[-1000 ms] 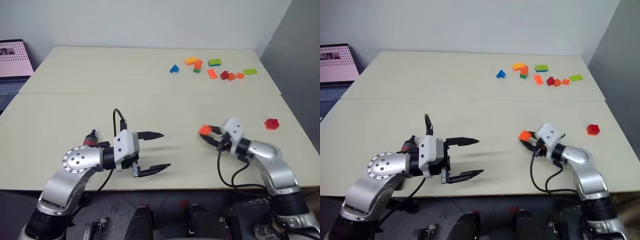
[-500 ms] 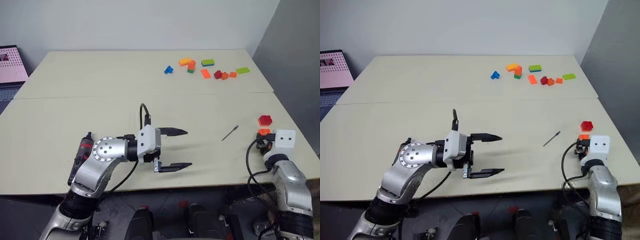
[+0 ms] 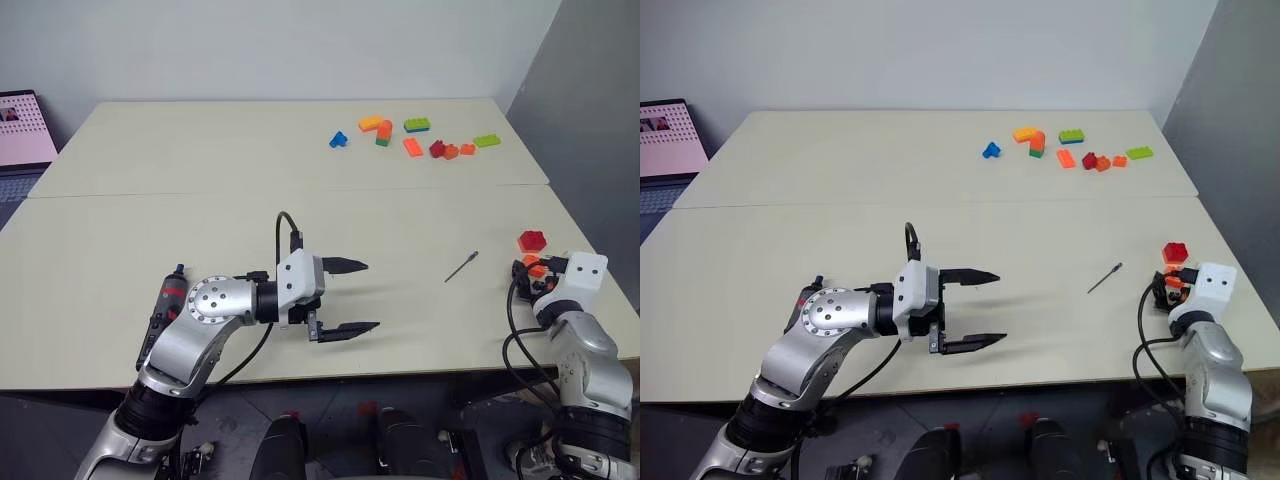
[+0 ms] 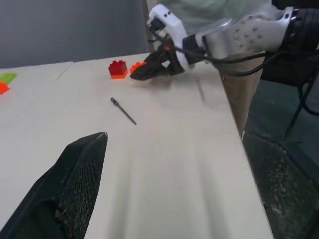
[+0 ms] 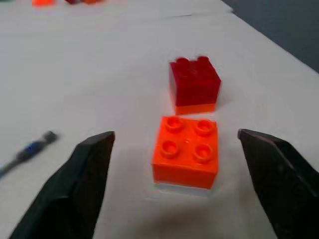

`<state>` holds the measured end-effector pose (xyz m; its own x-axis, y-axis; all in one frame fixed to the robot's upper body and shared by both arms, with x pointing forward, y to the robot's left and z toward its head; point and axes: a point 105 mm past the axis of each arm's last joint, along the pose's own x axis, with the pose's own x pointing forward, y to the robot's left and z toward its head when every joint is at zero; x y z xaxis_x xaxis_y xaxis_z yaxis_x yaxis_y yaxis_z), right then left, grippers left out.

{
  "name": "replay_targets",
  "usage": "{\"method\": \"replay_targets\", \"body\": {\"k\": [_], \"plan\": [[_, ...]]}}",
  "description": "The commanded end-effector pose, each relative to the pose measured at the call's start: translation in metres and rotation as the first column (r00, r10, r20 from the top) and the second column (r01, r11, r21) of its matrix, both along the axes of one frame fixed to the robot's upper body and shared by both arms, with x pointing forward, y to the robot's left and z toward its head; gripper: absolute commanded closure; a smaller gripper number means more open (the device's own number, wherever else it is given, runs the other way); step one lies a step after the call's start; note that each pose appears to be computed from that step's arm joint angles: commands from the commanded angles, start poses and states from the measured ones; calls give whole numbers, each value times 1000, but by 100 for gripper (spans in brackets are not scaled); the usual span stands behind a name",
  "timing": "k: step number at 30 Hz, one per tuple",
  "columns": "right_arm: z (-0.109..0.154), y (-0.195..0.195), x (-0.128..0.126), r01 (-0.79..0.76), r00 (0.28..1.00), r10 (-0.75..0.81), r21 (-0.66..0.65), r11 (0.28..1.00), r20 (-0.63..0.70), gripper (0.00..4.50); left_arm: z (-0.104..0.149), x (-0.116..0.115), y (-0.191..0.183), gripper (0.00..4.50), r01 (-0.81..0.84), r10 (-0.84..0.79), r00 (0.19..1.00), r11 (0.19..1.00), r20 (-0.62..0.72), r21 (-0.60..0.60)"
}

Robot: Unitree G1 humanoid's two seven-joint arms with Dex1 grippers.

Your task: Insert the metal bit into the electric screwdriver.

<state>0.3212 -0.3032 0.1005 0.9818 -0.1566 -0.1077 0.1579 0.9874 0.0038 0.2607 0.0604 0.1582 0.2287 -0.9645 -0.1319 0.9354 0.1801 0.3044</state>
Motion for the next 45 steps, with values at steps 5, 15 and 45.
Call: {"method": "replay_targets", "body": {"k": [5,15,45], "plan": [[69,5,-11,-216,962,255,-301,929,97,1,25,8,41,0,-265,265,964,964,-21,9],[101,146,-27,-880,353,927,-382,282,-127,1,39,10,122,0,-640,648,758,761,-78,104],[112,223,-48,-917,-229,952,-285,-280,-201,1,-1,46,237,0,-813,968,90,207,-234,544]]}}
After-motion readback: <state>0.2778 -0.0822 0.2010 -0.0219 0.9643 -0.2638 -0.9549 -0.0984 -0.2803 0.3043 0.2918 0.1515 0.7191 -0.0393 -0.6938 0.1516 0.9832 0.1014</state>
